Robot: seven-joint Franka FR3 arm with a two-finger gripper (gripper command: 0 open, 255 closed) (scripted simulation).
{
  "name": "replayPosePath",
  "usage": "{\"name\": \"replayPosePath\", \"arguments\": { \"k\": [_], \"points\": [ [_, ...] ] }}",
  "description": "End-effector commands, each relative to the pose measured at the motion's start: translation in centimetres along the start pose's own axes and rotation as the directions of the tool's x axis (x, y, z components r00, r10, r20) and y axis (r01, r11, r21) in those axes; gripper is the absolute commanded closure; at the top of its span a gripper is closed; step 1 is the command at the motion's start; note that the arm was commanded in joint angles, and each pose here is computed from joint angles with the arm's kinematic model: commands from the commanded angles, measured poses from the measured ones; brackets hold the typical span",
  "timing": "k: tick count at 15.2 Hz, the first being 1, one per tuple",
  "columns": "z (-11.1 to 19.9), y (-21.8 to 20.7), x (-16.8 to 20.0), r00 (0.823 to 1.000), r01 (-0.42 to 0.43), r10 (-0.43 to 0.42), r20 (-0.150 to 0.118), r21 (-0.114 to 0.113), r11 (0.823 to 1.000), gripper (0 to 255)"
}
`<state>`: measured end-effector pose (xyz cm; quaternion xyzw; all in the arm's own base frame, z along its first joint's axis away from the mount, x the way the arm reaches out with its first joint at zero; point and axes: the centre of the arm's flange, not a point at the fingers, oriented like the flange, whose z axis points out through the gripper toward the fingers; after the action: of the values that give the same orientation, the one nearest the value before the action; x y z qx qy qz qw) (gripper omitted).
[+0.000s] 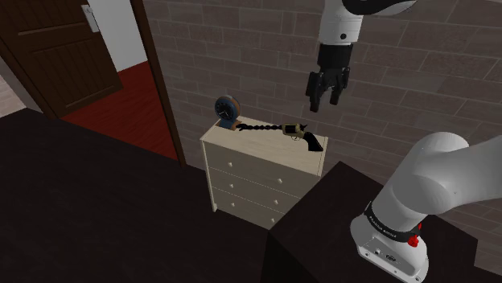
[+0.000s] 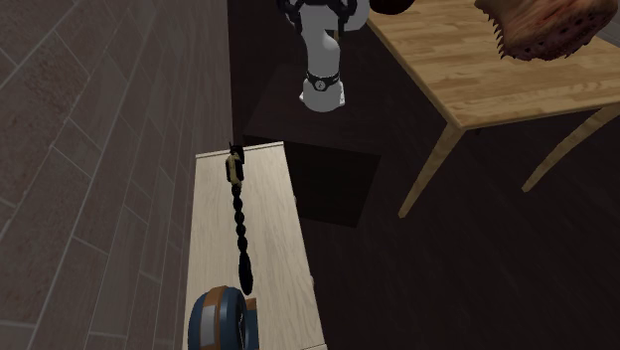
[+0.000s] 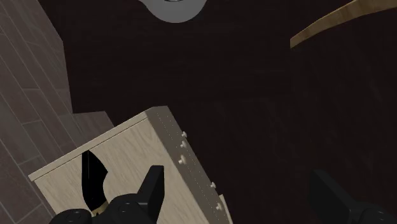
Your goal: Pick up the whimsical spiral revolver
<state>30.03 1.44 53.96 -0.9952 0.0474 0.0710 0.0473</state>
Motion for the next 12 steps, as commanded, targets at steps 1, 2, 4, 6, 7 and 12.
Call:
{"name": "replayPosePath", "arguments": {
  "k": [1, 2, 4, 6, 7, 12],
  "points": [
    [0.0, 0.0, 0.0, 1.000, 0.000, 0.000, 0.000, 0.000, 1.000, 0],
    [0.6, 0.5, 1.1, 1.000, 0.012, -0.012, 0.003, -0.006, 1.000, 0],
    [1.8, 1.3, 3.2, 0.999, 0.035, -0.035, 0.009, -0.019, 0.999, 0],
    [3.1, 2.2, 5.4, 0.998, 0.059, -0.058, 0.015, -0.031, 0.998, 0],
    [3.7, 2.6, 6.5, 0.997, 0.071, -0.070, 0.019, -0.038, 0.997, 0],
    [6.8, 4.6, 11.9, 0.991, 0.129, -0.127, 0.036, -0.068, 0.989, 0]
  ]
}}
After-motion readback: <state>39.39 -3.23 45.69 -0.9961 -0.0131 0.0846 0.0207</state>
